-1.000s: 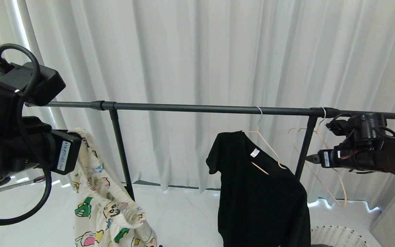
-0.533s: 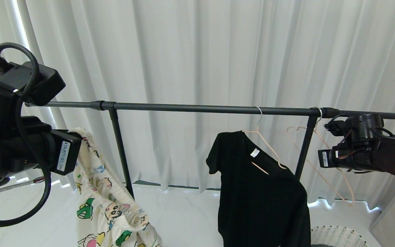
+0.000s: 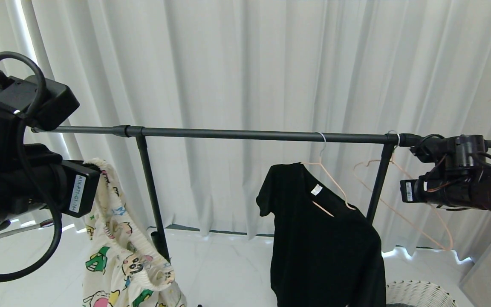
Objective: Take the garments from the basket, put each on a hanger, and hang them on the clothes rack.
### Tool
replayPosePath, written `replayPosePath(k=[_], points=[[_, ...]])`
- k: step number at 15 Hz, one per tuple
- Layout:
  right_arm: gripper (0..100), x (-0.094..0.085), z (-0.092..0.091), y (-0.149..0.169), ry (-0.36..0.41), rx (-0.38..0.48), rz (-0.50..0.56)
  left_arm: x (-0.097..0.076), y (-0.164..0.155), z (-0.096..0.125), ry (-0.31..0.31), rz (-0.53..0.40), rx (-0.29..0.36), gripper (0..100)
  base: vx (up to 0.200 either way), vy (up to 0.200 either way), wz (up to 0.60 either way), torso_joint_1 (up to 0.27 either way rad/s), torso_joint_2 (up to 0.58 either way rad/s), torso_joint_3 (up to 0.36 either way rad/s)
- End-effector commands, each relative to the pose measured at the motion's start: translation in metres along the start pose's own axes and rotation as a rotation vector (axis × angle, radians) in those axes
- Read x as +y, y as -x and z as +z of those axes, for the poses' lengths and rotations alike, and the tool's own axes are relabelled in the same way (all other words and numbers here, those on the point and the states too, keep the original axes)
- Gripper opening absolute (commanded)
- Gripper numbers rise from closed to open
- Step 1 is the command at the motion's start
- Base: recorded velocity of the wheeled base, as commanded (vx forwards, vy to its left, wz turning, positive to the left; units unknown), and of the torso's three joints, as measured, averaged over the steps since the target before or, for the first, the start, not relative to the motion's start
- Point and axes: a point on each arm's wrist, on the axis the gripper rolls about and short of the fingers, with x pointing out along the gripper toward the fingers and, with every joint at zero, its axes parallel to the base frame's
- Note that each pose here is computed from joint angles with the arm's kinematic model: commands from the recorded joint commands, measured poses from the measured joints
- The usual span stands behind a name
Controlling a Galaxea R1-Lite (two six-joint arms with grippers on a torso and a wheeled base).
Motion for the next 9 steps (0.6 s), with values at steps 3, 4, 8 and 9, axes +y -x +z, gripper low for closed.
replayPosePath(k=[3,4,8,9], points=[[0,0.000,0.012,0.028,-0.003,-0.074,0.002,0.001,0.004,-0.005,0.000,0.001,0.001,0,0.000,0.000,0.00,0.000,0.00,0.000],[0,-0.001,0.011,0.039,-0.001,-0.090,0.000,0.002,0.007,-0.009,0.001,0.000,-0.001,0,0.000,0.000,0.00,0.000,0.00,0.000],[0,-0.001,0.006,0.048,0.001,-0.196,-0.005,0.003,0.013,-0.013,0.004,0.001,-0.008,0,0.000,0.000,0.00,0.000,0.00,0.000],[0,-0.002,0.005,0.050,-0.001,-0.207,-0.018,0.003,0.014,-0.013,0.006,0.002,-0.012,0,0.000,0.000,0.00,0.000,0.00,0.000]])
